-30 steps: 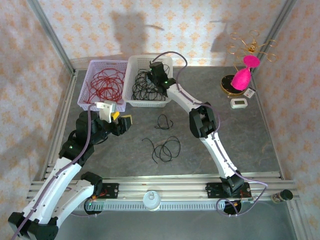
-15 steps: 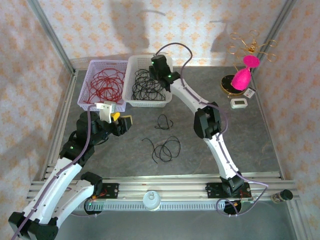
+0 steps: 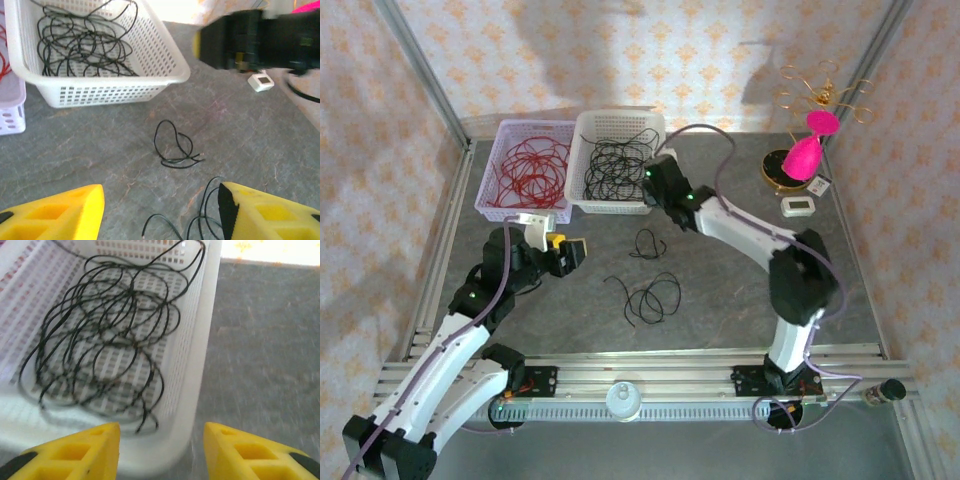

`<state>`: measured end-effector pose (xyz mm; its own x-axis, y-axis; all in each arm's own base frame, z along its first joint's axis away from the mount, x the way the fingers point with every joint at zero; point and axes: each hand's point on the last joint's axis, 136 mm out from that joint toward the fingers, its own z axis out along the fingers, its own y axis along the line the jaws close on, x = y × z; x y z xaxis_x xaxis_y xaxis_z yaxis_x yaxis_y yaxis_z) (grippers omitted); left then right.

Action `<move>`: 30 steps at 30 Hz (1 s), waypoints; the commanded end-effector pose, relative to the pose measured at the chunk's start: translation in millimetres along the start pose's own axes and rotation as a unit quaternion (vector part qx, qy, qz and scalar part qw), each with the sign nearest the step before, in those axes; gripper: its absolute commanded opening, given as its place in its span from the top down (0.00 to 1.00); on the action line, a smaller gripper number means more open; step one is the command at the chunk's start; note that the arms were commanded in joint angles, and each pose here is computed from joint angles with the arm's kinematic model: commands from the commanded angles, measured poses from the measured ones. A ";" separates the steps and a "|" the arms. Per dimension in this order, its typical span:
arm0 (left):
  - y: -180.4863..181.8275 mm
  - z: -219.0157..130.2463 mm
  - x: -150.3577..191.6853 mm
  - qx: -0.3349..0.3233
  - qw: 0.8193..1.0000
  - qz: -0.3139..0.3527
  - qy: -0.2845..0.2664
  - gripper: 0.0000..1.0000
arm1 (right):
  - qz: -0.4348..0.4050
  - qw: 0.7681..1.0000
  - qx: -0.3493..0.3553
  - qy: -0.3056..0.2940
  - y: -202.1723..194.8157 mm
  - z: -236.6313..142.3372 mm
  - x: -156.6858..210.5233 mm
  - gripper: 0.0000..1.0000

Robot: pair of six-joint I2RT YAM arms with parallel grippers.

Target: Untangle the cables

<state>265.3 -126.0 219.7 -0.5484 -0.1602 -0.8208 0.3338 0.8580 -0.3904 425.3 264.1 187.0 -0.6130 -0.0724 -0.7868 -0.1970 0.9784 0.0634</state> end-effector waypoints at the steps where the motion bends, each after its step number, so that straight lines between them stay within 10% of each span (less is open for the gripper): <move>1: 1.5 5.2 2.0 0.002 1.000 -0.025 -0.005 0.38 | 0.038 0.999 -0.017 0.008 -9.7 -26.7 30.7 0.53; 8: 1.7 10.1 12.0 0.009 0.999 -0.033 0.009 0.36 | -0.088 0.973 -0.209 0.043 63.1 -62.0 108.1 0.52; 26: -3.0 6.6 11.3 0.018 1.000 -0.013 0.013 0.36 | -0.180 0.962 -0.188 0.083 64.9 -5.4 157.2 0.53; 30: -5.7 6.6 10.0 0.025 1.000 -0.014 0.011 0.37 | -0.181 0.965 -0.172 0.086 59.8 -3.0 157.2 0.68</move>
<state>263.8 -130.4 198.8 -0.6018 -0.1847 -0.7770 0.3102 0.8424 -0.4406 306.4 311.3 61.7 -0.5867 -0.4579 -0.6679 -0.6550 0.7533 0.0589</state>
